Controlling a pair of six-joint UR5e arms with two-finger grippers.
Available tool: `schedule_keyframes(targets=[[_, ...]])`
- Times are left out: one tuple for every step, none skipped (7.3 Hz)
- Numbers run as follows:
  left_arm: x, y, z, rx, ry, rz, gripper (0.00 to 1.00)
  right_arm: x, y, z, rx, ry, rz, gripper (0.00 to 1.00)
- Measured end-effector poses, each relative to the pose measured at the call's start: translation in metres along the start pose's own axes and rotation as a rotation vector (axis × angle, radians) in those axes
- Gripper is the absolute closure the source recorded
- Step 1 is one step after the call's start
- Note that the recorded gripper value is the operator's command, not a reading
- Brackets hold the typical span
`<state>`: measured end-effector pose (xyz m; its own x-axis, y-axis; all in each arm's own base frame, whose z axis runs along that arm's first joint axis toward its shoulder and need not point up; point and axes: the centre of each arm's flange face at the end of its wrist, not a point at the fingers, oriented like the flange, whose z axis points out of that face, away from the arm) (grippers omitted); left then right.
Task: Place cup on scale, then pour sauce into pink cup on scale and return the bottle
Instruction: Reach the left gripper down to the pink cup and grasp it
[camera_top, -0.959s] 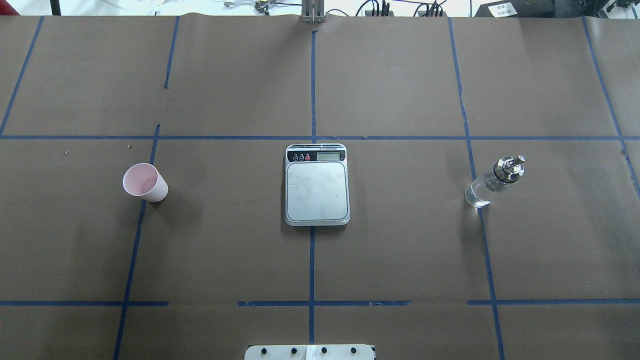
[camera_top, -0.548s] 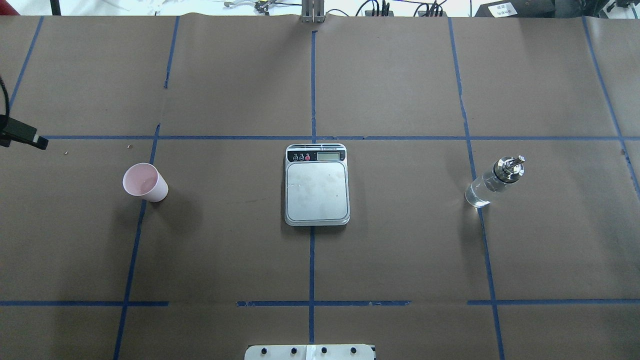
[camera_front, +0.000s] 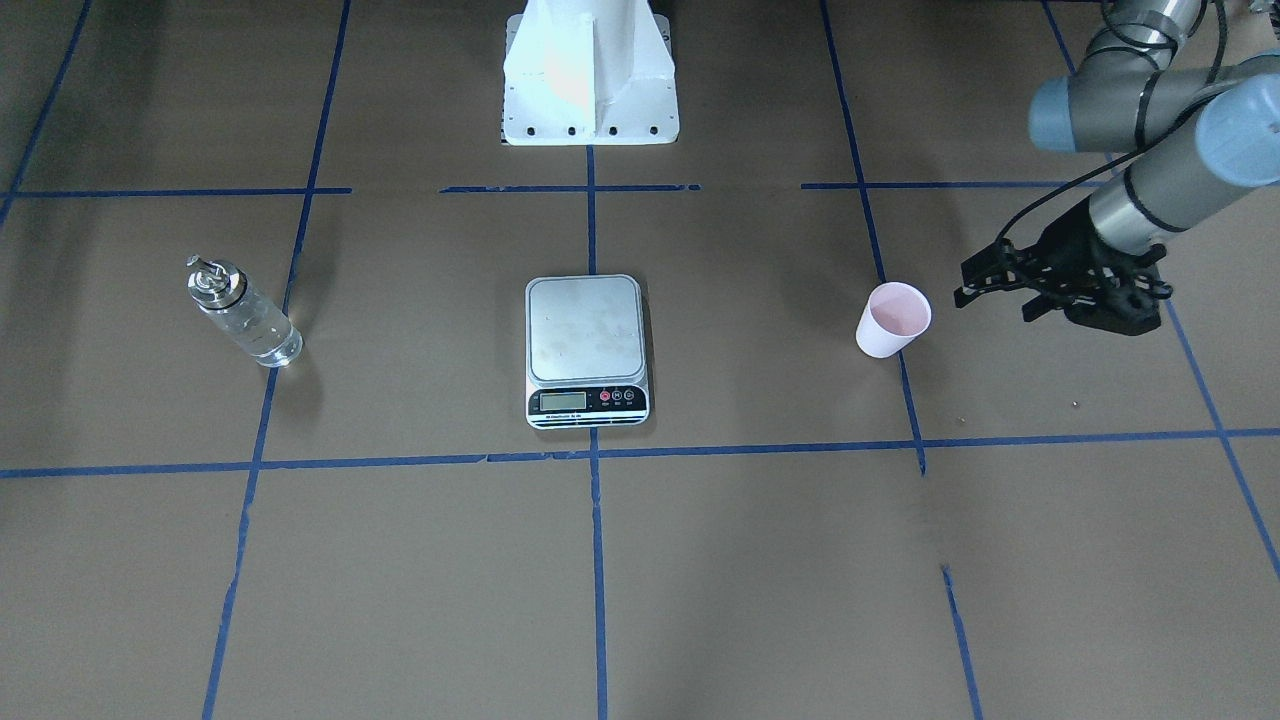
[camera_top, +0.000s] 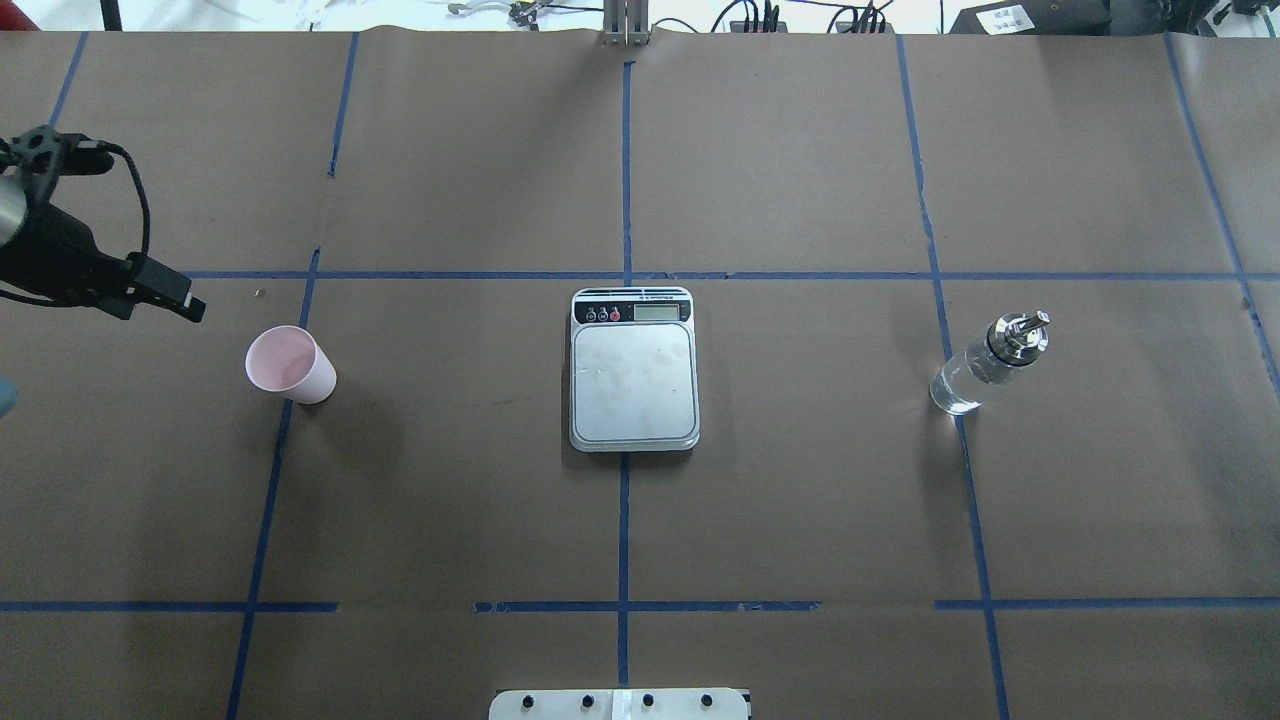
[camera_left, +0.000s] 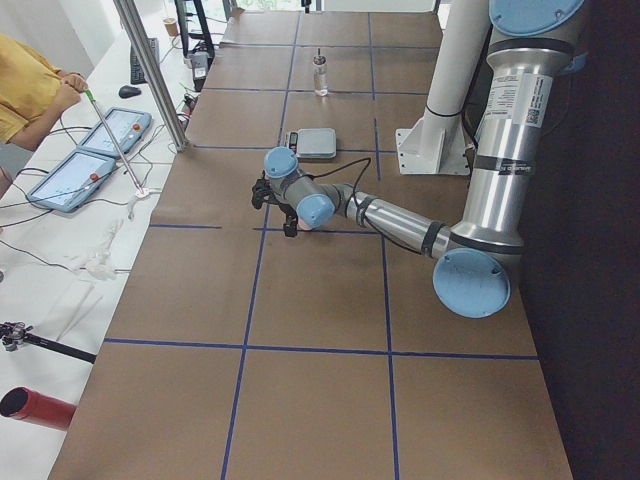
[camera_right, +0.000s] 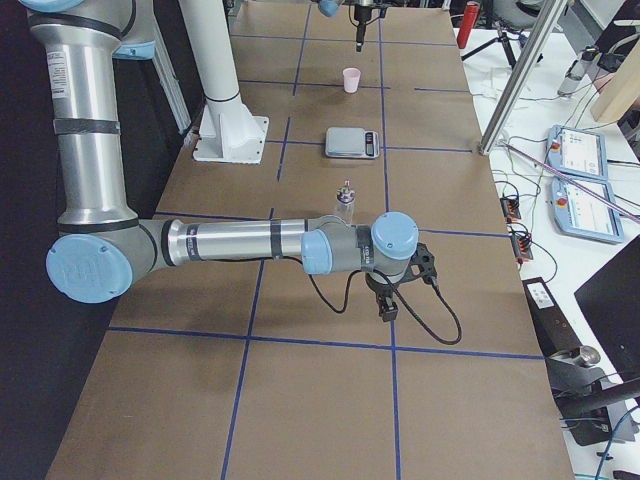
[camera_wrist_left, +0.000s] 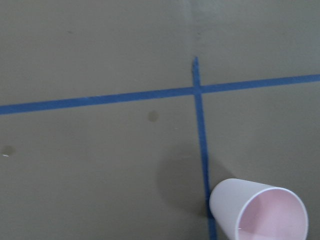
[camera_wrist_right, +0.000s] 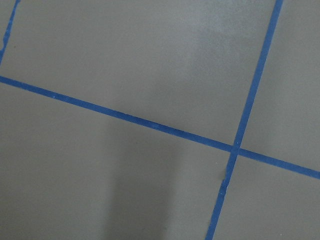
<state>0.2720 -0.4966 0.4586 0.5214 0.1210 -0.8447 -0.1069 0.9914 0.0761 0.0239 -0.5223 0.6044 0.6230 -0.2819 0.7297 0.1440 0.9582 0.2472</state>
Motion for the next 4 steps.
schedule_keyframes(targets=[[0.007,-0.004,0.015,-0.022,-0.004,-0.001,0.01,-0.001,0.000,0.001,-0.001,-0.001,-0.002,0.00],[0.012,-0.009,0.024,-0.032,-0.005,-0.001,0.01,-0.001,0.000,0.003,-0.003,-0.001,-0.003,0.00],[0.017,-0.010,0.027,-0.036,-0.003,0.000,0.03,-0.002,0.000,0.004,-0.005,-0.002,-0.003,0.00],[0.020,-0.008,0.032,-0.043,-0.004,0.002,0.07,-0.002,-0.001,0.004,-0.005,-0.001,-0.005,0.00]])
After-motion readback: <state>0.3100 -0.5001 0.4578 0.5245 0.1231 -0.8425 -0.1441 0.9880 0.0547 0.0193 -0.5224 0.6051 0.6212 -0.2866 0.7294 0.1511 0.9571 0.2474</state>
